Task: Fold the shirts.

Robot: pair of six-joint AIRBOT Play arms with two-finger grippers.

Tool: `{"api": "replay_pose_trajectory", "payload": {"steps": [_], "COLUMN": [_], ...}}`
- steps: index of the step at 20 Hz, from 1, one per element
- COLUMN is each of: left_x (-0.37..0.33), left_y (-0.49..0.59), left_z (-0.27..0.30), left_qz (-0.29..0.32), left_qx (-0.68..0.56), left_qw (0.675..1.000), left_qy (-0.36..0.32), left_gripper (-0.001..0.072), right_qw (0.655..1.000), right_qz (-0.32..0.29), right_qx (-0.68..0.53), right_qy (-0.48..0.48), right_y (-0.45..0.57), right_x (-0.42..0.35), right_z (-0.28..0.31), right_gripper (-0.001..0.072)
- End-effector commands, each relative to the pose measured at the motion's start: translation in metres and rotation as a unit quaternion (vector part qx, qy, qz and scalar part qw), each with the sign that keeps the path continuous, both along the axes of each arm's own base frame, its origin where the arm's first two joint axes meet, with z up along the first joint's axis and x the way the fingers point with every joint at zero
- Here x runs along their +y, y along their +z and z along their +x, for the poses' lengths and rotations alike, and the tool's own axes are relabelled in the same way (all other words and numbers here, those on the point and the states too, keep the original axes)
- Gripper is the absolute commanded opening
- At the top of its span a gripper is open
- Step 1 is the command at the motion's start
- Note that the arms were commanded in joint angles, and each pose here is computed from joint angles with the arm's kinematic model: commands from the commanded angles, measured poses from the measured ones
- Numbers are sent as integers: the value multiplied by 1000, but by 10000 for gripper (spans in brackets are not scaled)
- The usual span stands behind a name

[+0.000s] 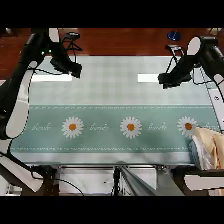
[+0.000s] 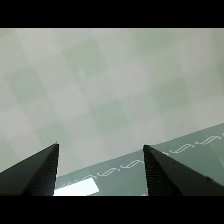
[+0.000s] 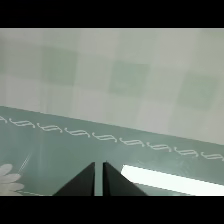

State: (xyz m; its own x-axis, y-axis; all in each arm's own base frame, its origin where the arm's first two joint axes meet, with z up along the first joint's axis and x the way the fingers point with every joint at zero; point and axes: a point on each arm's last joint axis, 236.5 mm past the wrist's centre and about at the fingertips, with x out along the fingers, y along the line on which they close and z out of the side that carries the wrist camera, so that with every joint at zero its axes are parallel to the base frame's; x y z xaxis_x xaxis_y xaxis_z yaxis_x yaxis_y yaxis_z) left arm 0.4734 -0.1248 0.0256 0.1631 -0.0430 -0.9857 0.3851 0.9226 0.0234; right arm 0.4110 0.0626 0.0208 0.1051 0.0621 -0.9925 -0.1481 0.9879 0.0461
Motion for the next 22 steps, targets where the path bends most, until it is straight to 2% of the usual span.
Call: {"api": "replay_pose_trajectory", "payload": {"steps": [1, 3, 4, 5, 22], "left_x": [-7, -2, -1, 1, 1], "left_y": [25, 44, 48, 48, 44], "left_z": [0, 6, 6, 4, 2], "left_qz": [-1, -11, -14, -12, -10], "left_qx": [-31, -62, -66, -62, -54], "left_qw": [1000, 998, 998, 998, 998], "left_qy": [1, 12, 18, 19, 19], "left_gripper": [616, 616, 617, 617, 617], "right_qw": [998, 992, 990, 989, 987], "right_qz": [-5, -3, -1, -1, -4], "right_qx": [-58, -122, -141, -147, -161], "right_qy": [27, 24, 23, 23, 27], "right_y": [20, 39, 45, 46, 48], "right_x": [0, 0, 1, 1, 0], "right_z": [16, 38, 44, 47, 53], "right_gripper": [191, 216, 302, 315, 314]}}
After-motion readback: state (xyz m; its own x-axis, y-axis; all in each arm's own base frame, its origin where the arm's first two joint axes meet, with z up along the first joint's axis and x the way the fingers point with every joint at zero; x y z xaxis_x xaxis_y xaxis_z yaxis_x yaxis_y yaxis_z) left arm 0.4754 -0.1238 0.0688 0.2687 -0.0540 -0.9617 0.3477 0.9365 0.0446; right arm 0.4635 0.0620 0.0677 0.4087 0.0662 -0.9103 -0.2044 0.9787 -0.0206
